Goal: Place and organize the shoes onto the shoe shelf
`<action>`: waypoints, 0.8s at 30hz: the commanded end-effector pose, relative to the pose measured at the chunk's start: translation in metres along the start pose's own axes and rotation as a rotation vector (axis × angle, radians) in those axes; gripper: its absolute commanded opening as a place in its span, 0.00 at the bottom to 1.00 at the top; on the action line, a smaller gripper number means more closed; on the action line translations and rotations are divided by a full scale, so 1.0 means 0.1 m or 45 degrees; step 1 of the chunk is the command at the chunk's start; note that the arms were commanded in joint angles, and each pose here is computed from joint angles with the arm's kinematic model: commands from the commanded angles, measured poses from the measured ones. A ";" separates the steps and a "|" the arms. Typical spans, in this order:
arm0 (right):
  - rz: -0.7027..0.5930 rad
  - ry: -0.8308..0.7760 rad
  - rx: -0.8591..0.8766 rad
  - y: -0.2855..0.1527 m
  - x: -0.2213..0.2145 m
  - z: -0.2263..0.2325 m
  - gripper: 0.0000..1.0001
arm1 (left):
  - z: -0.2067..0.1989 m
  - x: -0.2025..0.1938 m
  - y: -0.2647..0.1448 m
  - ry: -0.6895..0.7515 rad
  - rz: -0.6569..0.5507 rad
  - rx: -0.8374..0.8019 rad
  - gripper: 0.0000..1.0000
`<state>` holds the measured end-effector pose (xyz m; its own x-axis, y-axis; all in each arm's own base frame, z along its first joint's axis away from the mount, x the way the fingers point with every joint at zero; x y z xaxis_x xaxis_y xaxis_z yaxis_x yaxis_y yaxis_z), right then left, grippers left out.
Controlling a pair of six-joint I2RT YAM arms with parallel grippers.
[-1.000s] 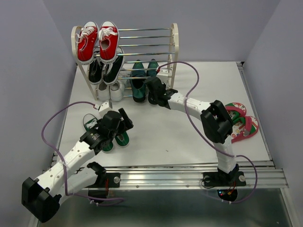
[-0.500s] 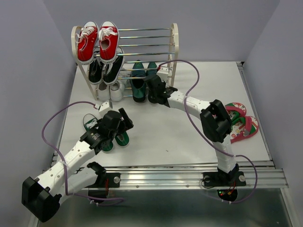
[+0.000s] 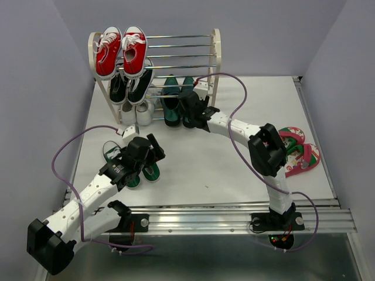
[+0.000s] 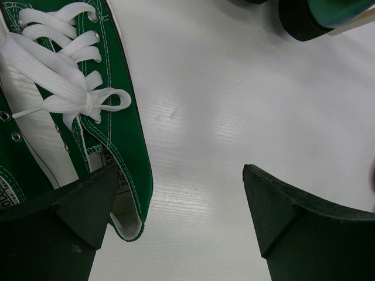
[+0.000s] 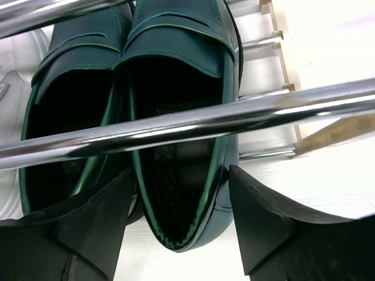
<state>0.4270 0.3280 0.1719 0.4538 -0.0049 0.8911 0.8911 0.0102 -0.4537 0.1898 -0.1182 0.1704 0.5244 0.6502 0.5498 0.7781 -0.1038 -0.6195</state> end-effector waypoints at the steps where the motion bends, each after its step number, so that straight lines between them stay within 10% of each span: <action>1: -0.137 0.127 0.044 -0.08 0.42 0.08 0.79 | -0.03 0.04 -0.02 0.007 -0.032 -0.012 0.99; 12: -0.118 0.114 0.126 -0.24 0.46 0.06 1.00 | -0.03 0.05 -0.04 0.002 -0.030 -0.021 0.99; 24: -0.075 0.091 0.234 -0.59 0.44 -0.10 1.00 | -0.04 0.08 -0.12 -0.021 -0.021 -0.012 0.99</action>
<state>0.4030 0.3217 0.2081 0.4461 -0.0423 0.8940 0.8896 0.1303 -0.4378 0.1873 -0.1166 0.1692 0.5300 0.6481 0.5468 0.7708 -0.0996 -0.6292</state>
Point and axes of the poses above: each gripper's point midway between its finger pads, its own y axis out along the fingers, its own z axis along the line the jaws close on, x = y × z, the point moved 6 cm from there along -y, back along the fingers, and after that the axes turned 13 degrees about -y, right-handed, at the moved point
